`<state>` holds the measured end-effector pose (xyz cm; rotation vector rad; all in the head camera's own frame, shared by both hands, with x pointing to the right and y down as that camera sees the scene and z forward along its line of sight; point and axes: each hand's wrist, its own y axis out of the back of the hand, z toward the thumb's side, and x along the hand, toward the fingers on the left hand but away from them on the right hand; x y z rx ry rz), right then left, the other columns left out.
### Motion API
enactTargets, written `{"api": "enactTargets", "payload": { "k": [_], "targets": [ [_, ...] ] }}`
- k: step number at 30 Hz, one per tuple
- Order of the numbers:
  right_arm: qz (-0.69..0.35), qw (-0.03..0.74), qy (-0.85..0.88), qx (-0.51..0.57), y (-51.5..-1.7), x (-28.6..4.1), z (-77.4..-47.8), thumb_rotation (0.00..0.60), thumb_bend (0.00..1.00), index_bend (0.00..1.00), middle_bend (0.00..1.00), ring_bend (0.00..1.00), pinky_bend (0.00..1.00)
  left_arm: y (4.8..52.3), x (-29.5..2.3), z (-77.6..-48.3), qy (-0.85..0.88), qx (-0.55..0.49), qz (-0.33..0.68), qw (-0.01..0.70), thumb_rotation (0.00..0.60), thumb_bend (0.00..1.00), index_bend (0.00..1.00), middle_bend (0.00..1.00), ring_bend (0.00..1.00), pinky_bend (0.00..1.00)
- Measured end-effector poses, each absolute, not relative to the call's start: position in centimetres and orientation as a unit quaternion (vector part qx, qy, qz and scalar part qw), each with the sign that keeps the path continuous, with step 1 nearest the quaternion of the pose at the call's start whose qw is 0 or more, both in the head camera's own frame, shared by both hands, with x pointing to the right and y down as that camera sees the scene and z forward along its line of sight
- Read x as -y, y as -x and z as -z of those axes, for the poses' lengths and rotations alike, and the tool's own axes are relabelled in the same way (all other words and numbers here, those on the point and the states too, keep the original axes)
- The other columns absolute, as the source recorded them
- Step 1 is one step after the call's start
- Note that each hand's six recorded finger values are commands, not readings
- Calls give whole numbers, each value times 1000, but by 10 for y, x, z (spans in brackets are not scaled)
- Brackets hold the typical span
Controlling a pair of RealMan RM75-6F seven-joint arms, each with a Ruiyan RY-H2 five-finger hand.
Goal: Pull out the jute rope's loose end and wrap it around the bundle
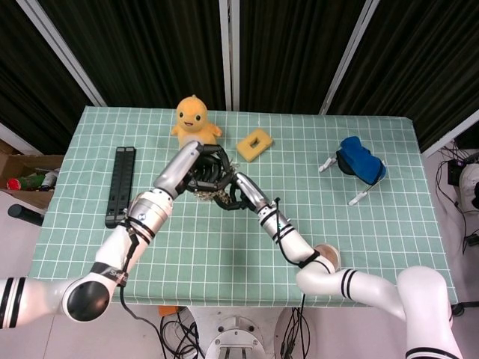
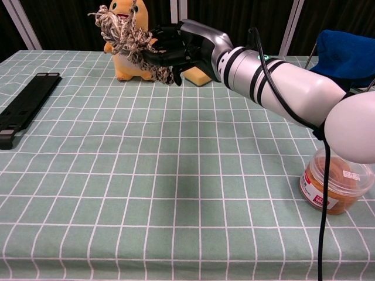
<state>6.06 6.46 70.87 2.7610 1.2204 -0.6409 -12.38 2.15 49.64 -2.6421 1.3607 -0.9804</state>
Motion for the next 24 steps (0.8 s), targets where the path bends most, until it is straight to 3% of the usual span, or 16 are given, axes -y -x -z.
{"api": "enactTargets", "payload": {
  "k": [24],
  "targets": [
    [188,38,-914,-357,-55,-95,-699,600,790,724,603,563,775,126,24,-513,769,-488,411,-32,600,432,728,797,804,921]
  ]
}}
